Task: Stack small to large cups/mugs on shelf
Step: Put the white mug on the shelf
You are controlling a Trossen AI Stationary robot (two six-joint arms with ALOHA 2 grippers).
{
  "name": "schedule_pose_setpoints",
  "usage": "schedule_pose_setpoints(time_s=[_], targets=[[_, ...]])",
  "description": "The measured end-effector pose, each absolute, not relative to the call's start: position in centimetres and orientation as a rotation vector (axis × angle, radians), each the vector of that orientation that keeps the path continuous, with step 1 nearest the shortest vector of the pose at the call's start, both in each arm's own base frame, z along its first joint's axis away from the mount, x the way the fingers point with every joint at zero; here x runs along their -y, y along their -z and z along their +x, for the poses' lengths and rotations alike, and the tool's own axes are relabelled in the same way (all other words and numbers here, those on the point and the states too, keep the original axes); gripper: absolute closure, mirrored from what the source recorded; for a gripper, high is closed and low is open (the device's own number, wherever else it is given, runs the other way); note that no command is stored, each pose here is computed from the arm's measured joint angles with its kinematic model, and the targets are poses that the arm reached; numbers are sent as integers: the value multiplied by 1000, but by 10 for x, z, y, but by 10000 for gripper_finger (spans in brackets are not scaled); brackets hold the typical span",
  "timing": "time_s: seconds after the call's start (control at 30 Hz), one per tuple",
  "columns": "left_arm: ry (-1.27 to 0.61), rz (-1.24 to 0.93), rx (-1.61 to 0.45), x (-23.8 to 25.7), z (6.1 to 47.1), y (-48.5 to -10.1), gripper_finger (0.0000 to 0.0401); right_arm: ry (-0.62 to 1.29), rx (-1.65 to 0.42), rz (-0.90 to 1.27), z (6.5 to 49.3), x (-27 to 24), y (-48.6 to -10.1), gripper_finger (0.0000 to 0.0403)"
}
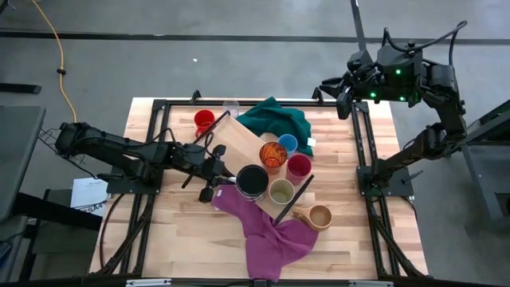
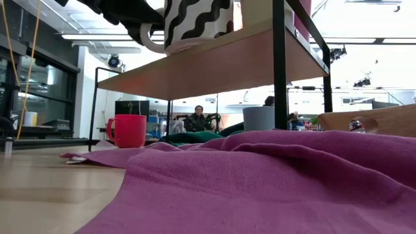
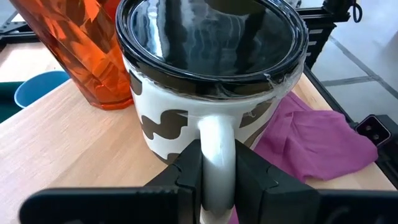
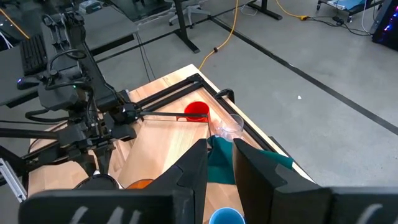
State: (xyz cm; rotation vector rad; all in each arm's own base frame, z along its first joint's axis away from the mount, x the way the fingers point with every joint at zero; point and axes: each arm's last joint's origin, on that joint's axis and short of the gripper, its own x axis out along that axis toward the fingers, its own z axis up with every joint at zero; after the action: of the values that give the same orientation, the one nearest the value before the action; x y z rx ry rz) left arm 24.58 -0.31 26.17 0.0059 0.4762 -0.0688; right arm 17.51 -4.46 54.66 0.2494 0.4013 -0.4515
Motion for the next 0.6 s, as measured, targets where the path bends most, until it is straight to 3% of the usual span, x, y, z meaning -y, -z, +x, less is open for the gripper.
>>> schedule_pose_setpoints(time_s=[0.6], targets=[[56,1,-460,3,247,-263,355,451,-402,245,175,45,-547,334]])
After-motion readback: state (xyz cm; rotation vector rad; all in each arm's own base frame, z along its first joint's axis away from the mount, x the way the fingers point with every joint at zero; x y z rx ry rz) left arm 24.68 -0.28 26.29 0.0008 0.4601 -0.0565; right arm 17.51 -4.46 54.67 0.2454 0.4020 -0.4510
